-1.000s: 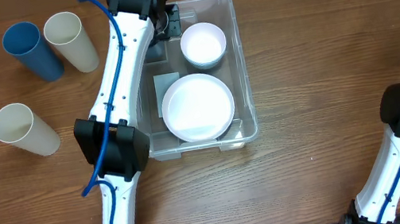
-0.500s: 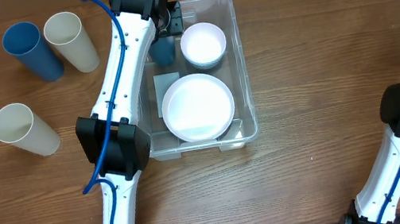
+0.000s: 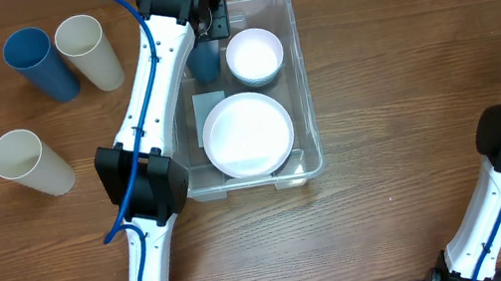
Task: Pack container
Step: 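Lower the blue cup upright into the bin's back-left corner, release, then move the left gripper back over the remaining blue cup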
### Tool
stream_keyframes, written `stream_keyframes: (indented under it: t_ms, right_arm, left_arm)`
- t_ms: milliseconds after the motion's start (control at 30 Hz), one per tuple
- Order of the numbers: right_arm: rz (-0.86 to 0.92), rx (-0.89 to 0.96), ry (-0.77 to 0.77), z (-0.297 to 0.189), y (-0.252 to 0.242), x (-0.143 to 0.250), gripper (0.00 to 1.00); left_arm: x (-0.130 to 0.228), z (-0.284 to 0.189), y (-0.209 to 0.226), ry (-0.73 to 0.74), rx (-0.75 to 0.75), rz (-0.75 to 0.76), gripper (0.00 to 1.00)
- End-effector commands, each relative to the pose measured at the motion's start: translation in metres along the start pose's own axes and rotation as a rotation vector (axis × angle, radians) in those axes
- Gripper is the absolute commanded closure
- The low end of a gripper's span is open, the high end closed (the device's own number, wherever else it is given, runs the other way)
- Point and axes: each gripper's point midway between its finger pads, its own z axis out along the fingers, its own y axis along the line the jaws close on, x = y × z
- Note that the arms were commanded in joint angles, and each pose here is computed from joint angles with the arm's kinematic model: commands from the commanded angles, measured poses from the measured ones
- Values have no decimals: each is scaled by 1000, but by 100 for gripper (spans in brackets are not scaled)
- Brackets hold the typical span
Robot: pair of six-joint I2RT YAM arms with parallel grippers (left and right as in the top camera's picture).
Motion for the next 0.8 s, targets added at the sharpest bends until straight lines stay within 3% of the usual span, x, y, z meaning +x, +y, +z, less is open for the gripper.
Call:
stream_keyframes:
  t_ms: [0, 300, 633, 767]
  right_arm:
    - [16, -39, -72, -32, 3, -15, 0]
    - [16, -39, -72, -32, 3, -15, 0]
    - [16, -39, -72, -32, 3, -15, 0]
    - [16, -39, -72, -32, 3, -15, 0]
  left_arm:
    - [-19, -22, -5, -72, 26, 13, 36]
    - [-33, -94, -16, -161, 79, 53, 36]
    - [-13, -182, 36, -177, -56, 19, 29]
    - [-18, -202, 71, -225, -132, -131, 29]
